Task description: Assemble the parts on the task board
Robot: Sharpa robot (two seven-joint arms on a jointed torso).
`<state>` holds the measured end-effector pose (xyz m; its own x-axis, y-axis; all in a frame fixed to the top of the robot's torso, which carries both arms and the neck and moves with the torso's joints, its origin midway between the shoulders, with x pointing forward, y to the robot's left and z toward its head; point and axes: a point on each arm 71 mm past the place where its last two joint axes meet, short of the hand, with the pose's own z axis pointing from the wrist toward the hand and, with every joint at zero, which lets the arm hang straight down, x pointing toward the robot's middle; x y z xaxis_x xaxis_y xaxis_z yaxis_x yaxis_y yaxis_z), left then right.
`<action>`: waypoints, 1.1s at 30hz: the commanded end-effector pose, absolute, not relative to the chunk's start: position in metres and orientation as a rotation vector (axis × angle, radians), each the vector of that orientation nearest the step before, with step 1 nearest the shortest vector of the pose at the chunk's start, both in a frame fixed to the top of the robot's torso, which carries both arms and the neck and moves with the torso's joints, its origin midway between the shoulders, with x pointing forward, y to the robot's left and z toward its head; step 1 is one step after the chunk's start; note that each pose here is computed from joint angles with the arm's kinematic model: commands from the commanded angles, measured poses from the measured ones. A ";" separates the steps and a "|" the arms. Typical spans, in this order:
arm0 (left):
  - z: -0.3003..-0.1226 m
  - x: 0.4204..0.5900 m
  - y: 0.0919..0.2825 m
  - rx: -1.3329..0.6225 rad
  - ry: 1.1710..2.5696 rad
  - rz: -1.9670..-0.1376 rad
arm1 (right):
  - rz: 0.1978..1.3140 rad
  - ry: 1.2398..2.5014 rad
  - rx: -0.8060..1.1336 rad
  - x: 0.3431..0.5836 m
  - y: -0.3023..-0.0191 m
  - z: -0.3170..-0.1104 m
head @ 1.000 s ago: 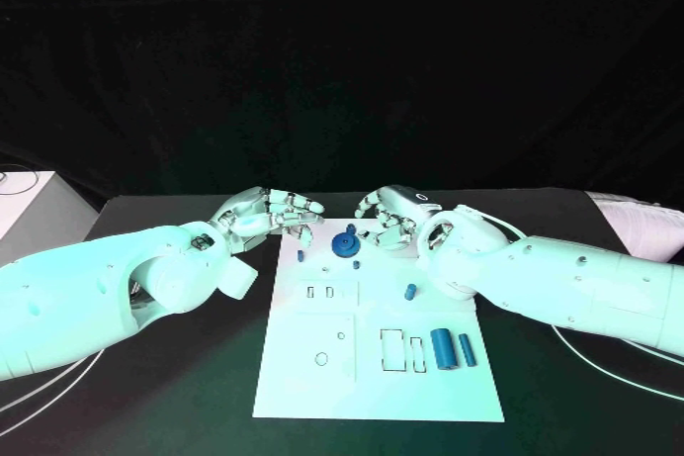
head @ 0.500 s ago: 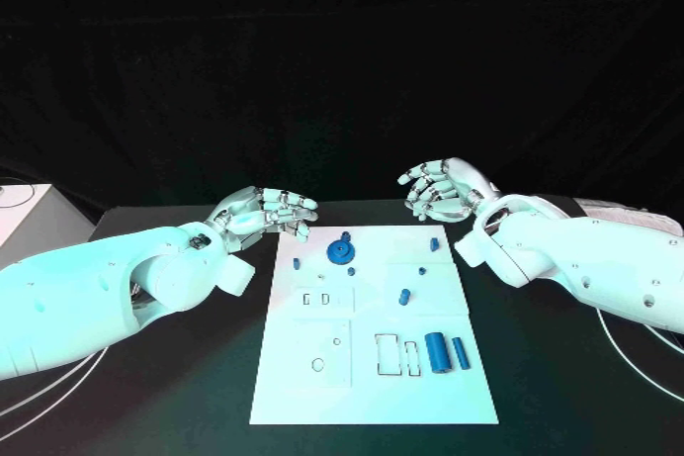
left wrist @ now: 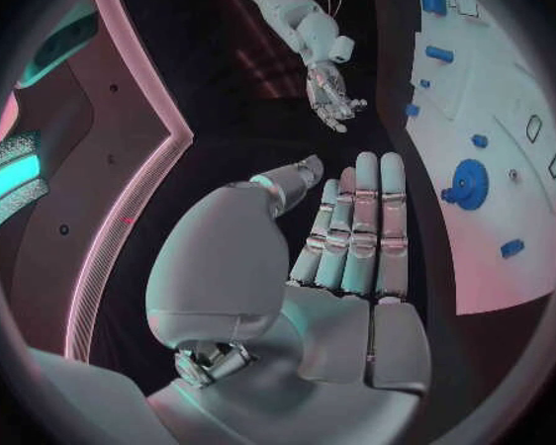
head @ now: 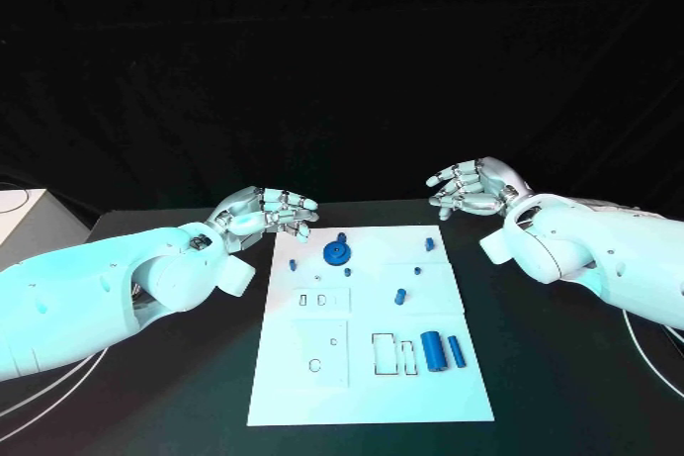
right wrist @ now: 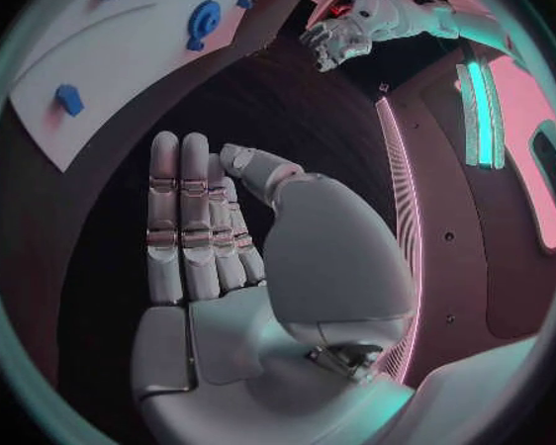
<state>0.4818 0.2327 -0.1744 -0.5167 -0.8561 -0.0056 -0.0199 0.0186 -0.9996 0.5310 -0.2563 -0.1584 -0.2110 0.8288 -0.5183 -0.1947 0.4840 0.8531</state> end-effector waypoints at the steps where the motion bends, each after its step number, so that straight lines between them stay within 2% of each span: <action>1: -0.173 0.480 0.229 -0.862 1.637 -1.601 | 0.902 1.518 0.445 0.531 -0.267 -0.158; 9: -0.173 0.480 0.228 -0.856 1.642 -1.604 | 0.633 1.593 0.107 0.529 -0.279 -0.162; 15: -0.173 0.479 0.226 -0.850 1.647 -1.611 | 0.512 1.599 -0.040 0.532 -0.284 -0.168; 24: -0.173 0.479 0.225 -0.846 1.652 -1.616 | 0.489 1.618 -0.064 0.536 -0.278 -0.180; 33: -0.173 0.478 0.225 -0.844 1.655 -1.616 | 0.527 1.669 -0.030 0.540 -0.268 -0.196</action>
<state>0.4797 0.2278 -0.1741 -0.5458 -0.8375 -0.0239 -0.0075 0.0334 -0.9994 0.5394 -0.2685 -0.1925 -0.1498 0.2812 -0.9479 -0.3196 0.8935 0.3156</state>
